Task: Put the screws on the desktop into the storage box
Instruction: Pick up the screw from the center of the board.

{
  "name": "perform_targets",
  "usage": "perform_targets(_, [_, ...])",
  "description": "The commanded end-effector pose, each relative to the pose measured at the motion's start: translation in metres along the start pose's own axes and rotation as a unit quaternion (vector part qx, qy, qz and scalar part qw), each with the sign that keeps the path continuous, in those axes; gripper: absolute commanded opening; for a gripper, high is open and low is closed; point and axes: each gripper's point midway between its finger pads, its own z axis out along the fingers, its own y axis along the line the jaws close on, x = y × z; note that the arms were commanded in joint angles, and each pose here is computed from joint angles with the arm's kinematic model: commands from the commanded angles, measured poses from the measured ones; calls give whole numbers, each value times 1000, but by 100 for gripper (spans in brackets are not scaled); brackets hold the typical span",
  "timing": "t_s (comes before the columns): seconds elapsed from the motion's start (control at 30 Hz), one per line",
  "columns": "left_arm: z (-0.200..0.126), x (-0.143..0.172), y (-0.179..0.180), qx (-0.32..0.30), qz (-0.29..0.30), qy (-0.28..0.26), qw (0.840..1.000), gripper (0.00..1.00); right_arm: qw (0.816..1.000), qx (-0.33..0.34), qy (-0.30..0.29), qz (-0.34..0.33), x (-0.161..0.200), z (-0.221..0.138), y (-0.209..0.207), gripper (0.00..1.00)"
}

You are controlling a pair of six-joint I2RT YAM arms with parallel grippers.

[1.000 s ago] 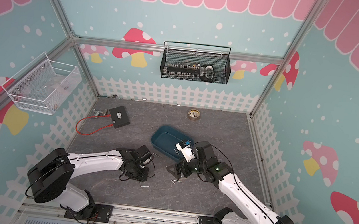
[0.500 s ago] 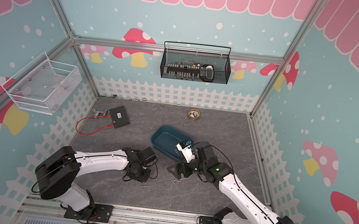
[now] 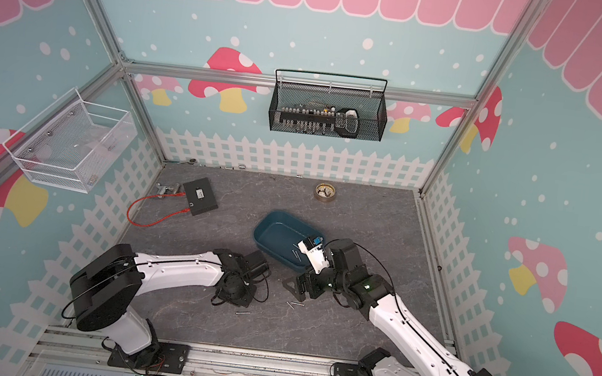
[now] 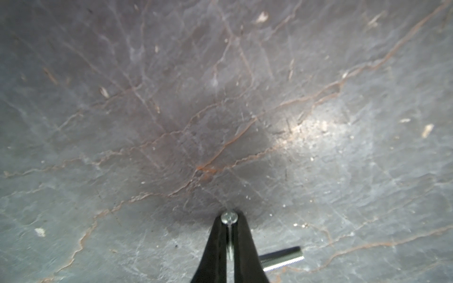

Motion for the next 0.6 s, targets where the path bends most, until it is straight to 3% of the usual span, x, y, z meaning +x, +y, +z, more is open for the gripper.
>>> perform_targets(0.0, [11, 7, -3, 3, 0, 19, 1000, 3, 1000, 9, 6, 4, 5, -1, -3, 98])
perform_targets(0.33, [-20, -9, -36, 96, 12, -6, 995, 0, 1000, 18, 6, 3, 8, -1, -7, 98])
perform_targets(0.57, [-42, -23, -39, 145, 3, -27, 989, 0, 1000, 24, -3, 5, 6, -5, -7, 98])
